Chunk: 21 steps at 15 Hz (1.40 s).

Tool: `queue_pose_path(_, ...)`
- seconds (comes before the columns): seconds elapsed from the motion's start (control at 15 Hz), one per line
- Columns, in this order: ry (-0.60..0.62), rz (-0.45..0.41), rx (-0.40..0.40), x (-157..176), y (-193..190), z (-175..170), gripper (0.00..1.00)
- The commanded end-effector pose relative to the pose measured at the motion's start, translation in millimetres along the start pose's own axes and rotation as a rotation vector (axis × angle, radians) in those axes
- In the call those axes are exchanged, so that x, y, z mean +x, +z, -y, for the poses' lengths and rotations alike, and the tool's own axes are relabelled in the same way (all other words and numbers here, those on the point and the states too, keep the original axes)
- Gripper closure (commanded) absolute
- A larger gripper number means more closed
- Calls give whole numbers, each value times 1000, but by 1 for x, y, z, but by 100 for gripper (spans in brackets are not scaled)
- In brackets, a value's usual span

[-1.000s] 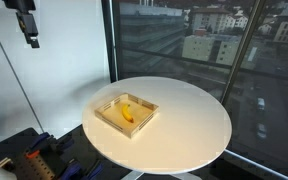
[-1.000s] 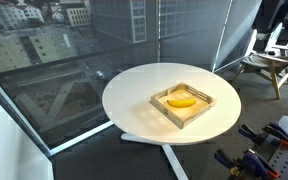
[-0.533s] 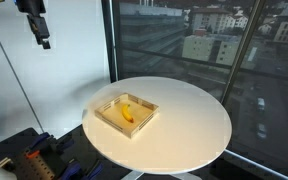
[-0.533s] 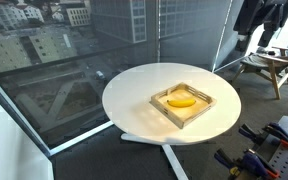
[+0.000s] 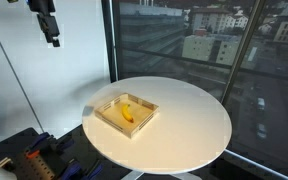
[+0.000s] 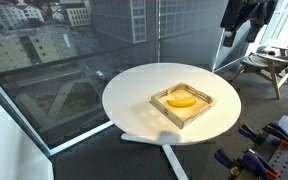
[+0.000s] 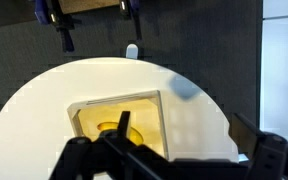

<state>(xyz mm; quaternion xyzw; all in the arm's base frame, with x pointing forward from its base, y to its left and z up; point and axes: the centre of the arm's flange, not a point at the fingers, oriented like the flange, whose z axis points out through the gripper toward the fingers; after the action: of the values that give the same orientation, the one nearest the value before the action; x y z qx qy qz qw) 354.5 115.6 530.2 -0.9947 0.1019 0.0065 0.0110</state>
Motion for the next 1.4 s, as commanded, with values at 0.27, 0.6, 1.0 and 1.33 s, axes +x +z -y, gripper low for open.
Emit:
queue_pose_path(0.27,6,-5,-14,47,-7,-5,0)
queue_pose_path(0.6,10,-7,-16,67,-5,-5,0)
queue_pose_path(1.0,13,0,-31,87,4,-5,0)
queue_pose_path(1.33,14,-18,-19,106,10,-10,0)
